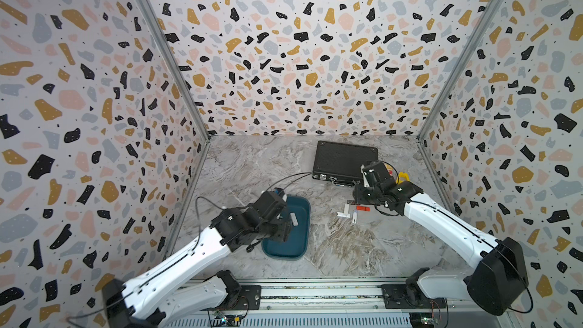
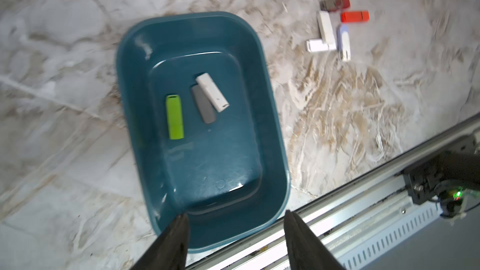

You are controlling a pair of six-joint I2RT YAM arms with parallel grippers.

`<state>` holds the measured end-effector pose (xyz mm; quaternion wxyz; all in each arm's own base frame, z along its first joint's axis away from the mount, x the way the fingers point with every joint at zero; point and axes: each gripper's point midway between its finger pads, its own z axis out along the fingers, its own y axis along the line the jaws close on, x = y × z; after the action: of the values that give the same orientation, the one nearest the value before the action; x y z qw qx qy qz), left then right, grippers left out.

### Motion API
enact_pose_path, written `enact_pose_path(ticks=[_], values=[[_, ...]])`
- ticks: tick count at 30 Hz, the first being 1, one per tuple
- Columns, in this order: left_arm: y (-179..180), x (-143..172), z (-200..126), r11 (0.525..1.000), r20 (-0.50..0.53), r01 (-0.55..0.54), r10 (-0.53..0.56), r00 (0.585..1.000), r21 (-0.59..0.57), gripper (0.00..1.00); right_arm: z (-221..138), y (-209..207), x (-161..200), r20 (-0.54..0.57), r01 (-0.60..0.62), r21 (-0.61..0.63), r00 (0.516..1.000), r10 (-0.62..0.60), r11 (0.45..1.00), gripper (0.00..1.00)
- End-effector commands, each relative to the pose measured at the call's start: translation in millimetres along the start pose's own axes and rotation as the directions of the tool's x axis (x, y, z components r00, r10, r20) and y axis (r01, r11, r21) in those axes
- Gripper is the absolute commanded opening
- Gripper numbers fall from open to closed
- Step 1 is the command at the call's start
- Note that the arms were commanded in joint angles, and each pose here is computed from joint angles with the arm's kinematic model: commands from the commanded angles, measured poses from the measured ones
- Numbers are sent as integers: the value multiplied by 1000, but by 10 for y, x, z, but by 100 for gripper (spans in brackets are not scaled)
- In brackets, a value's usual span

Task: Put the usb flash drive into the storage box
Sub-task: Pick up the USB flash from the center of the board.

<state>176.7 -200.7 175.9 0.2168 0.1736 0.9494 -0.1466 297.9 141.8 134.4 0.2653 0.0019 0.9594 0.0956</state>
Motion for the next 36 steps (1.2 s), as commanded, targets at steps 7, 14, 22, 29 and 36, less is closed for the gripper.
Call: enact_pose_path(ticks=[7, 14, 22, 29, 36], values=[[-975, -637, 890, 970, -51, -217, 223, 973, 106, 62, 375, -877, 480, -87, -251, 51, 963, 254, 967, 49], [-1273, -915, 1626, 975, -115, -211, 218, 969, 73, 62, 404, -1096, 612, -78, -299, 113, 948, 309, 948, 49], [-1404, -1075, 2212, 973, -176, -228, 229, 957, 24, 60, 434, -1113, 663, -68, -314, 109, 944, 323, 943, 45], [-1302, -1062, 2416, 970, -203, -239, 225, 953, -49, 56, 455, -1113, 663, -80, -315, 109, 942, 325, 943, 45], [-1297, -1002, 2550, 969, -228, -241, 224, 948, -47, 51, 460, -1108, 670, -78, -318, 104, 942, 327, 942, 44]])
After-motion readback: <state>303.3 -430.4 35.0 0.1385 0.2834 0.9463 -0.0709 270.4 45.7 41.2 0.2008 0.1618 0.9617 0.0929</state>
